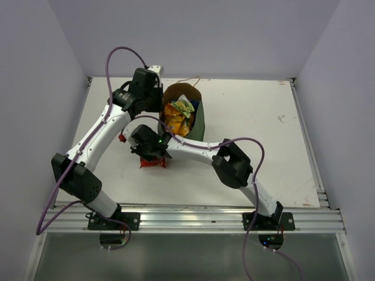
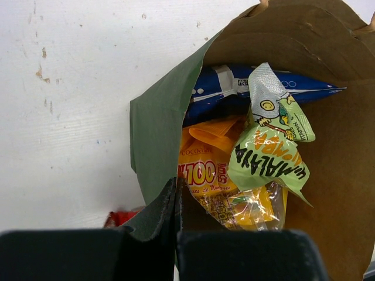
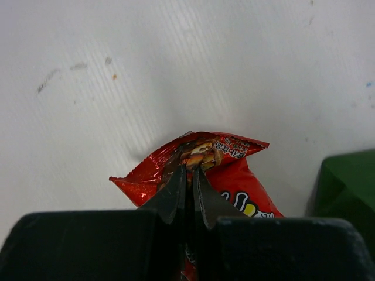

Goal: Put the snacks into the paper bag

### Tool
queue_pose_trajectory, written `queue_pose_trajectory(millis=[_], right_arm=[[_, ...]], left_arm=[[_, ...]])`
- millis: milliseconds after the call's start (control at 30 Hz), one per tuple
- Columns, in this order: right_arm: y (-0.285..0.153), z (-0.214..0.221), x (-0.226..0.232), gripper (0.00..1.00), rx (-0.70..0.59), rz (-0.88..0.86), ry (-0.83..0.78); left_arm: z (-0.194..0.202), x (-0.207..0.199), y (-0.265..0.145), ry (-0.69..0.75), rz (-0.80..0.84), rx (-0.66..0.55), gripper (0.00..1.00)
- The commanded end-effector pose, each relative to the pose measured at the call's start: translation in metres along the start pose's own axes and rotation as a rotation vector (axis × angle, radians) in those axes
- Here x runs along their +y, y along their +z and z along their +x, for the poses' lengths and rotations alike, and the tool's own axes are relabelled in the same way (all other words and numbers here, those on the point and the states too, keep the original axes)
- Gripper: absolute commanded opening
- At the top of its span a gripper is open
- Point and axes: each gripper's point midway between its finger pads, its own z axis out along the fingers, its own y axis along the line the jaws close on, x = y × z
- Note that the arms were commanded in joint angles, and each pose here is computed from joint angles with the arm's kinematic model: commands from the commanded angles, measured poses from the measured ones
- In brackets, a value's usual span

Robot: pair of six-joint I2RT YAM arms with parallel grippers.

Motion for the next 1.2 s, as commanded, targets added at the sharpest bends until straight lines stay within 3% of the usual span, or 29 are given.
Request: queue_pose_trajectory(millis=[0,33,133,300,567,667,867,1167], right_arm=[[-0.081,-0.011,-0.001,0.00,0.006,0.030,-0.042],[-0.121,-0.034,0.000,0.00,-0.073,0.032,-0.041],[-0.195,-0.048,0.000,0.00,-0.157,0.032,0.019],[-0.290,-0.069,-0.008,0.00,-0.257,0.071,0.086],[-0.382,-0.138,-0.053,0.00,-0.526,0.289,0.048],[-0.385,-0.153,-0.079,0.00,-0.601,0.400,0.032],[-0.342,-0.153,-0.146,0.00,-0.647,0.478,0.130],[-0.254,-0.118,-0.184,0.00,-0.515,0.406,0.225]], left_arm=[[-0.031,-0.014,-0.020,-0.012,0.060,-0.125,0.00],[-0.031,-0.014,-0.019,-0.013,0.060,-0.124,0.00],[-0.032,-0.015,-0.017,-0.021,0.062,-0.126,0.00],[-0.033,-0.013,-0.015,-0.029,0.048,-0.124,0.00],[-0.043,-0.012,-0.017,-0.030,0.027,-0.143,0.00],[-0.043,-0.012,-0.017,-0.030,0.027,-0.142,0.00],[-0.049,-0.013,-0.020,-0.024,0.027,-0.153,0.00],[-0.048,-0.013,-0.021,-0.017,0.029,-0.151,0.00]])
